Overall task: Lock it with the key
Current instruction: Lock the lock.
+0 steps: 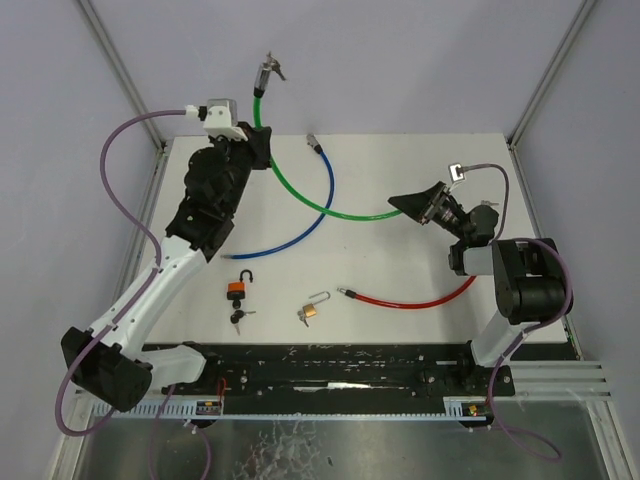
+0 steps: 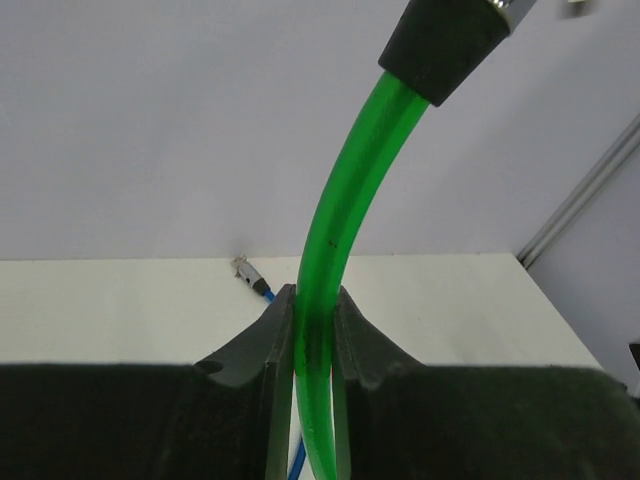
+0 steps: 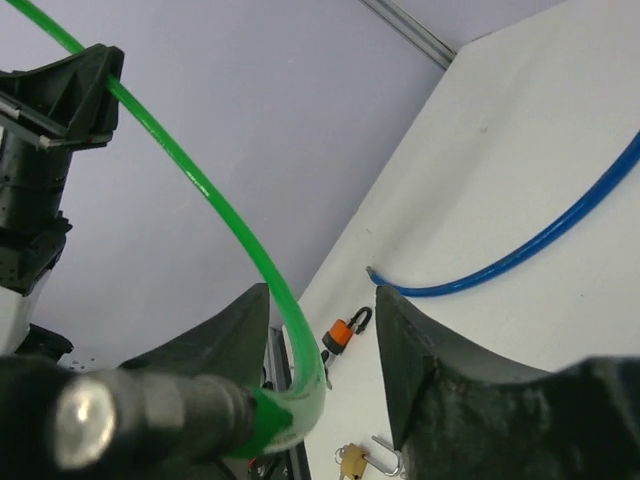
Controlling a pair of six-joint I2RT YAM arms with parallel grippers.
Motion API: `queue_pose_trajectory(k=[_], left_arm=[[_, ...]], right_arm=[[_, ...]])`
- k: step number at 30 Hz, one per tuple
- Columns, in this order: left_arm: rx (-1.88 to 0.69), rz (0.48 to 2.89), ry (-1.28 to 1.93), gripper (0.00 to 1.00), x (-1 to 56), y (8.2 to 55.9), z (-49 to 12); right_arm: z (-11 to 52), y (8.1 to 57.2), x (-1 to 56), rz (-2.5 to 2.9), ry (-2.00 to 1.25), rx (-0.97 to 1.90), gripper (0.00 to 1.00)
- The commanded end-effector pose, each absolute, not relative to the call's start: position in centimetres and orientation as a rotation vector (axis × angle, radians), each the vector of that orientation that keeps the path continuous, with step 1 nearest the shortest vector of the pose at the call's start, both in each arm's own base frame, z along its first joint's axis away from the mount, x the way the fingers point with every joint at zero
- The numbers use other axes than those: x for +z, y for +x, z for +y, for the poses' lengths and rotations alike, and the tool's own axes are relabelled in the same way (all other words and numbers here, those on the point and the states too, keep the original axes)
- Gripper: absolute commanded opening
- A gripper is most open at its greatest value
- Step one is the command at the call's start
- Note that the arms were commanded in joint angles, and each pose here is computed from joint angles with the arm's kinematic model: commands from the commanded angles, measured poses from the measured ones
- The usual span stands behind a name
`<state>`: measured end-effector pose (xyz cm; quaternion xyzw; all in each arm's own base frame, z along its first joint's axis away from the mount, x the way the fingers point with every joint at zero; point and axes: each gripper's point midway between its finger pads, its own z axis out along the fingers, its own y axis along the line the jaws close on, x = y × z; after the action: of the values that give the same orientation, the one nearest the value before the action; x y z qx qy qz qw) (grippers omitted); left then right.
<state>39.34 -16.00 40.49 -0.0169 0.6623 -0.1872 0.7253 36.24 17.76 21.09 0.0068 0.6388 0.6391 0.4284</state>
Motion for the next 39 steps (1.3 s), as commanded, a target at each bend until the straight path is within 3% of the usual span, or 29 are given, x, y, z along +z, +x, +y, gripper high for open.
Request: queue_pose_trajectory(k=[1,8,14,21,27,34,39], left_arm=[[-0.477,1.272,-0.162,0.0,47.4,39.6,-13.9],[-0.516,1.243,-0.213,0.0,48.3,40.2,-13.1],[-0.548,1.244,-0.21,0.0,48.2,40.1,-13.6],[-0.578,1.239,-0.206,0.0,48.1,39.6,-13.8],[-0.601,1.234,-0.202,0.0,48.2,39.2,-14.0],[-0.604,1.236,-0.211,0.0,48.1,39.5,-14.0],[-0.608,1.241,-0.211,0.0,47.7,39.6,-14.1]], right_arm=[[17.2,35.1,25.2,1.404,-0.094,1.535,0.57],[16.6,35.1,24.8,1.385,-0.023,1.49,0.8],[18.3,34.2,25.8,1.328,-0.129,1.431,0.86],[18.6,34.2,28.0,1.245,-0.152,1.379,0.86],[18.5,34.4,28.6,1.232,-0.13,1.388,0.79],[18.7,34.0,29.1,1.226,-0.153,1.401,0.53],[18.7,33.8,29.9,1.199,-0.182,1.384,0.44]])
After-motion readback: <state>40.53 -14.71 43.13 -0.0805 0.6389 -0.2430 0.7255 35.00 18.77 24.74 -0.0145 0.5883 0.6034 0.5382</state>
